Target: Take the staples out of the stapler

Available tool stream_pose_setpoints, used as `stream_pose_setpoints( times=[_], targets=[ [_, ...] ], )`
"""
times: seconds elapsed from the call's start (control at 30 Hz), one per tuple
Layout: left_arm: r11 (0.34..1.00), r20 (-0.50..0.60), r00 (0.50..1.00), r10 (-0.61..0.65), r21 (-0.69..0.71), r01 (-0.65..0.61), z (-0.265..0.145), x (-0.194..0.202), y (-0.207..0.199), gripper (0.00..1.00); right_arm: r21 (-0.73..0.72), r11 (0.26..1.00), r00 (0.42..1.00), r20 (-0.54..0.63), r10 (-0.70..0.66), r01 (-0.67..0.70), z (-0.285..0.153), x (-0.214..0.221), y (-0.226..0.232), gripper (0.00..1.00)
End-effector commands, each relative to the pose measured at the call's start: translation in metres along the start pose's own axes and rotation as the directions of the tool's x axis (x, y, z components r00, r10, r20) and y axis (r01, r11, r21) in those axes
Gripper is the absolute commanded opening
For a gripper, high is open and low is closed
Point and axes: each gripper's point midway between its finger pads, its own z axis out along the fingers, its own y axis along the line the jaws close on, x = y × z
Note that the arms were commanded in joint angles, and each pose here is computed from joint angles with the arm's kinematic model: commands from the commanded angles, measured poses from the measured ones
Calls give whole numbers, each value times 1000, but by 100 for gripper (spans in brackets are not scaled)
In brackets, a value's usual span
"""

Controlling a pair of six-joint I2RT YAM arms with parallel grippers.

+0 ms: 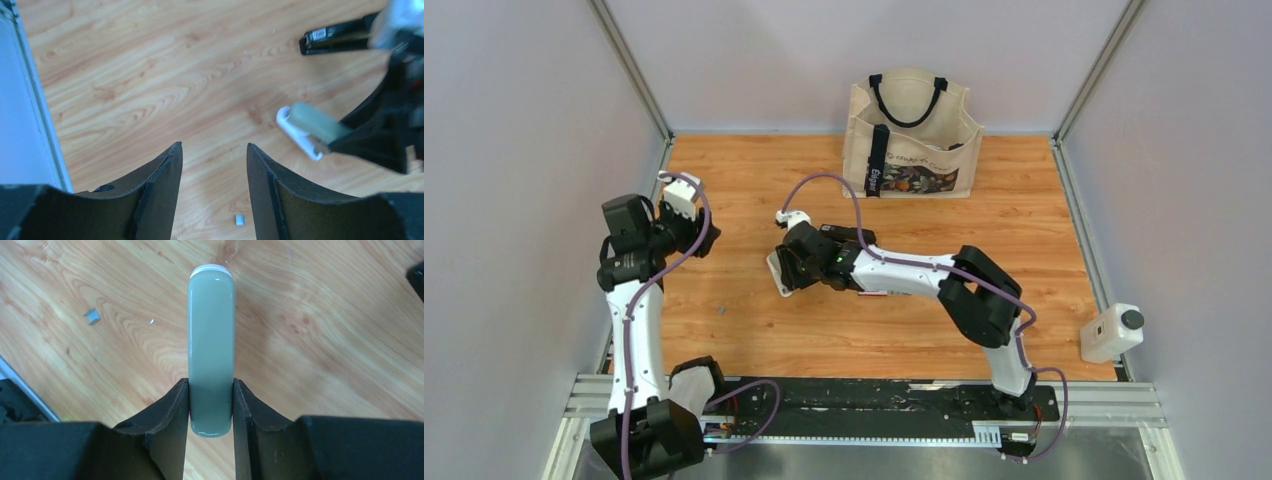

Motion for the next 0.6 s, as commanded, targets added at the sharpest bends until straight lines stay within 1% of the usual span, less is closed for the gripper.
stream_pose_setpoints(
  times=[0.0,0.03,0.07,0.1,0.13,0.23,0.3,0.33,0.4,0.47,0.53,0.57],
  targets=[
    [996,42,995,-86,29,85,-7,-25,-4,59,-31,998,999,3,-49,49,19,-19,23,0],
    [996,43,995,-88,32,87,-8,-21,-8,60,-31,998,998,-1,-55,55,22,-18,26,0],
    [997,53,995,-80,19,79,-7,-22,-6,64,-33,998,998,-4,-61,61,25,-18,29,0],
    [995,54,994,-96,9,96,-7,-20,-6,65,-41,997,998,6,-62,62,26,-26,36,0],
    [995,50,994,-99,2,99,-7,-16,-6,65,-39,997,997,-14,-71,70,34,-18,38,0],
    [994,47,993,-107,-28,108,-10,-13,-4,65,-39,995,995,-35,-89,88,46,-14,51,0],
    [992,54,992,-113,-49,116,-13,-14,-3,65,-35,995,994,-57,-95,93,49,-9,57,4],
    [992,61,992,-112,-54,115,-16,-16,-4,65,-47,994,993,-50,-103,100,50,-10,68,8],
    [991,69,991,-116,-55,120,-18,-19,-5,65,-31,993,990,-77,-116,114,55,2,70,32],
    [991,72,990,-120,-51,124,-19,-20,-7,66,-14,992,990,-71,-123,122,56,2,75,50],
    [991,66,991,-119,-49,122,-19,-17,-7,66,16,993,990,-80,-118,119,57,6,72,59],
    [991,60,991,-117,-57,120,-18,-15,-6,66,22,993,990,-85,-116,118,57,8,70,67]
  ],
)
